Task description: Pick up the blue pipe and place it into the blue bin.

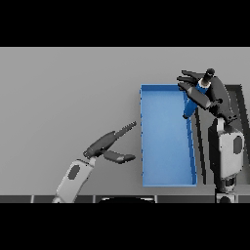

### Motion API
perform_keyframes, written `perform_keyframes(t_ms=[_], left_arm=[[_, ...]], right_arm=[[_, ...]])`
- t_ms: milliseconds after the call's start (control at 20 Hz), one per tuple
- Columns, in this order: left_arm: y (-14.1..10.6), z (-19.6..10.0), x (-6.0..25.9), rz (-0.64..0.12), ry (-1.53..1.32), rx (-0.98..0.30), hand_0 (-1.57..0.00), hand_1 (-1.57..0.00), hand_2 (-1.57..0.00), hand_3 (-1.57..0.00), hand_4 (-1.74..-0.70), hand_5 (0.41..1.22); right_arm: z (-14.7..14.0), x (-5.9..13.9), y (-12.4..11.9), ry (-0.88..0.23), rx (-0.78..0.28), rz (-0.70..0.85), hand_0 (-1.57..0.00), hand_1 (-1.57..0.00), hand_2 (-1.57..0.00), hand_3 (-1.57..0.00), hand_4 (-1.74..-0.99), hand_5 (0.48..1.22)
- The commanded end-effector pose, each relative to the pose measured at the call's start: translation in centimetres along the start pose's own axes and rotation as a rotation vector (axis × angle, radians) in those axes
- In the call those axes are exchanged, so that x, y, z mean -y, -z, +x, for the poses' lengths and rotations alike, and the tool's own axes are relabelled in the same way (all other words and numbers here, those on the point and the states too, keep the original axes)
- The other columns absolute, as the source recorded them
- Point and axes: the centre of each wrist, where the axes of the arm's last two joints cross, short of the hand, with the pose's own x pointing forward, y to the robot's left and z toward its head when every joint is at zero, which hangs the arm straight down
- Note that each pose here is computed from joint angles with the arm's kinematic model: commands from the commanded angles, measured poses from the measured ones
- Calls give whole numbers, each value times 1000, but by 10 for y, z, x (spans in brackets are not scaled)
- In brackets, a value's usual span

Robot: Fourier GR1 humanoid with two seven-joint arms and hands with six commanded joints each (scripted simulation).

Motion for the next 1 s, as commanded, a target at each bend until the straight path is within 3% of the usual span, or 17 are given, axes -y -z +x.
perform_keyframes(t_ms=[0, 400, 450, 650, 700, 800, 900, 950], left_arm=[[0, 0, 0, 0, 1, -14, 1, 1, 1, 1, -877, 422], [-3, -4, 6, -2, -8, -14, 1, 1, 1, 1, -888, 422], [-4, -2, 5, -1, -13, -1, 1, 1, 1, 1, -887, 420], [-4, -1, 7, -9, -6, -13, 1, 1, 1, 1, -883, 421], [-4, -1, 6, -8, -1, -14, 1, 1, 1, 1, -882, 421], [-4, -1, 4, -6, 3, -12, 1, 1, 1, 1, -878, 422], [-3, 2, 4, -5, 4, -11, 1, 1, 1, 1, -878, 427], [-3, 1, 5, -8, 3, -17, 1, 1, 1, 1, -878, 428]], right_arm=[[-10, 2, -5, 9, -37, -25, -1571, -1571, -1571, -1571, -1741, 1221], [-69, -6, -45, 23, -354, -222, -1571, -1571, -1571, -1521, -1741, 1221], [-73, -7, -49, 13, -380, -239, -1571, -1571, -1571, -1255, -1741, 1221], [-96, -14, -51, -33, -541, -288, -1571, -1548, -1571, -847, -1741, 1221], [-99, -13, -50, -40, -570, -291, -1465, -1336, -1339, -788, -1678, 1221], [-105, -12, -51, -64, -624, -281, -937, -855, -856, -504, -1503, 1221], [-108, -12, -51, -103, -681, -246, -599, -547, -548, -322, -1337, 1221], [-110, -13, -51, -129, -714, -215, -479, -437, -438, -258, -1275, 1186]])
